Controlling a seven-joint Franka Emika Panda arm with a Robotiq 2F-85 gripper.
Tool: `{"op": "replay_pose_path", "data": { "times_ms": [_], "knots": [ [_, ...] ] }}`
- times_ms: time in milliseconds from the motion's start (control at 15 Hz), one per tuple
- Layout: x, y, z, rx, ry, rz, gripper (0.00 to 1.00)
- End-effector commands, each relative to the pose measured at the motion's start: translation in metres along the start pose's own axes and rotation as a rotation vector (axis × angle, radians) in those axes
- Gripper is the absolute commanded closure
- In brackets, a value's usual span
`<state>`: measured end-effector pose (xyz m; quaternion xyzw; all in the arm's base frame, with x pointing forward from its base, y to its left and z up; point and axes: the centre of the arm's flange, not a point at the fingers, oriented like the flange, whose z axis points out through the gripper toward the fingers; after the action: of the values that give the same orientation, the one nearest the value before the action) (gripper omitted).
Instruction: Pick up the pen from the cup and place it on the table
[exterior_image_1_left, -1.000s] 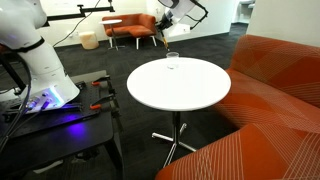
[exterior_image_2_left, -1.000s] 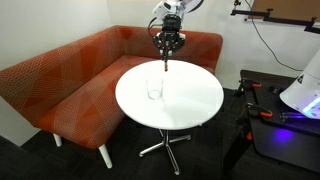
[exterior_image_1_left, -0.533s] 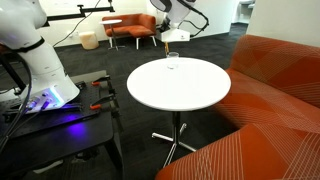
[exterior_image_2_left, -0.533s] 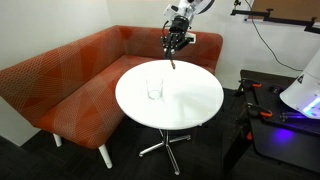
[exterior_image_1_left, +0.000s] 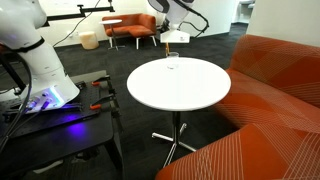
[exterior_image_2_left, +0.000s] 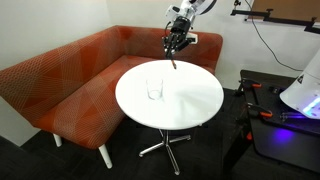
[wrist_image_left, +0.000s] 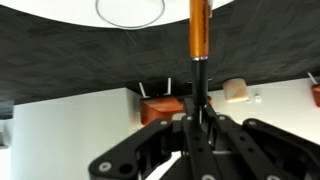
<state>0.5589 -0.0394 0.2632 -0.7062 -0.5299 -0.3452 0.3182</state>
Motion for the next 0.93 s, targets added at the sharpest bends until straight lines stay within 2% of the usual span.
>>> {"op": "replay_pose_path", "data": {
  "times_ms": [0,467,867],
  "knots": [
    [0.005,0.0,-0.012,-0.176,-0.04,0.095,0.97],
    [0.001,0.007,-0.032,-0.48,-0.17,0.308,0.97],
    [0.005,0.027,-0.038,-0.676,-0.311,0.55,0.97]
  ]
}}
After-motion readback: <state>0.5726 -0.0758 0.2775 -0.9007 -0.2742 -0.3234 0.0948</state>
